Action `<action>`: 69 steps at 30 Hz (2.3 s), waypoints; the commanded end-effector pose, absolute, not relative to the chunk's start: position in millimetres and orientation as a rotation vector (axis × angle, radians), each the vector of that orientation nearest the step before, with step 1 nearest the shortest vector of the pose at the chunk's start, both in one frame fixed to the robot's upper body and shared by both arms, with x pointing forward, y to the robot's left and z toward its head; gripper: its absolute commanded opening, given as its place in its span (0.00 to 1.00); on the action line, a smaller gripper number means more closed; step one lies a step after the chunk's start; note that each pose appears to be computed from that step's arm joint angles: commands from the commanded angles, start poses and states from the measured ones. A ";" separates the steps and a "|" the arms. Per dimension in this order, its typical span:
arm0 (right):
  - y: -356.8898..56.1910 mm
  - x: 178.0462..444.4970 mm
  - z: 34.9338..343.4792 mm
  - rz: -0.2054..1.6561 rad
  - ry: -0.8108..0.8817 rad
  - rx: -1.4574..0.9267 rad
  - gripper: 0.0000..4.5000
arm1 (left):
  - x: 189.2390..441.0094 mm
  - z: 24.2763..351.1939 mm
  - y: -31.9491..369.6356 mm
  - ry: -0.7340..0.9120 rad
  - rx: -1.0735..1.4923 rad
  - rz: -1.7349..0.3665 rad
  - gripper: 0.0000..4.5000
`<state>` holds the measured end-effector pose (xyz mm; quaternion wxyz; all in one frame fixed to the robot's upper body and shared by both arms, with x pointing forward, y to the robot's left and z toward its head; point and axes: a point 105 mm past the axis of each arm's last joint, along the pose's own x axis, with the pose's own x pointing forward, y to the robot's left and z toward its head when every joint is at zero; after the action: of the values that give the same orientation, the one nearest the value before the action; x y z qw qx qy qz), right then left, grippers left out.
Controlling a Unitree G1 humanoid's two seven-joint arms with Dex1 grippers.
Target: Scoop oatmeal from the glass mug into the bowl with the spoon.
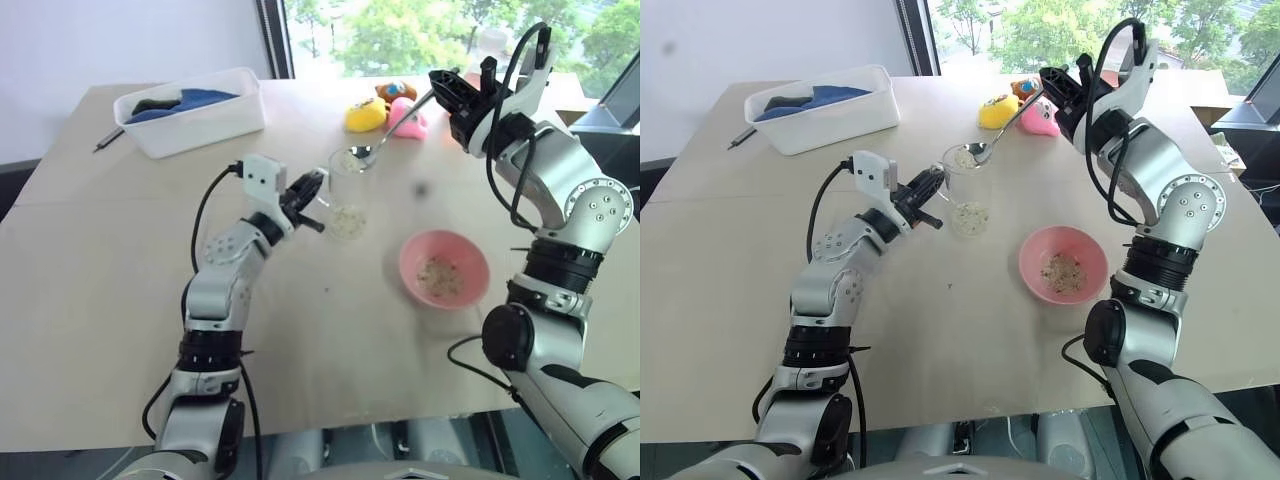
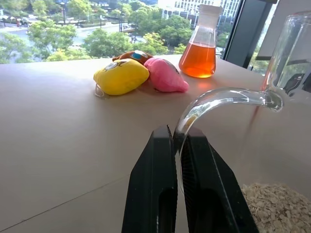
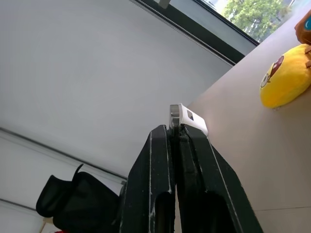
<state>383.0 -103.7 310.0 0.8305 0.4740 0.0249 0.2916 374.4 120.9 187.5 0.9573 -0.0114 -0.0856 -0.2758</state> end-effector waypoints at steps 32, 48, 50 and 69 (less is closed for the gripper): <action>-120.7 367.0 306.3 0.589 0.076 1.344 0.00 | 374.5 203.4 114.8 -0.252 -0.038 -0.581 0.05; -181.8 329.2 290.3 0.485 -0.021 1.342 0.00 | 381.8 192.2 111.0 -0.213 -0.002 -0.633 0.05; -192.3 322.7 284.9 0.449 -0.044 1.329 0.00 | 382.5 190.5 109.7 -0.208 -0.001 -0.642 0.05; -232.0 276.1 231.1 0.221 -0.071 1.253 0.00 | 386.5 183.6 95.8 -0.184 0.004 -0.712 0.05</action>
<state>286.1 -230.5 214.9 0.8051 0.5879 0.0000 0.0786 388.6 101.7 163.8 0.9403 -0.0083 -0.0508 -0.3365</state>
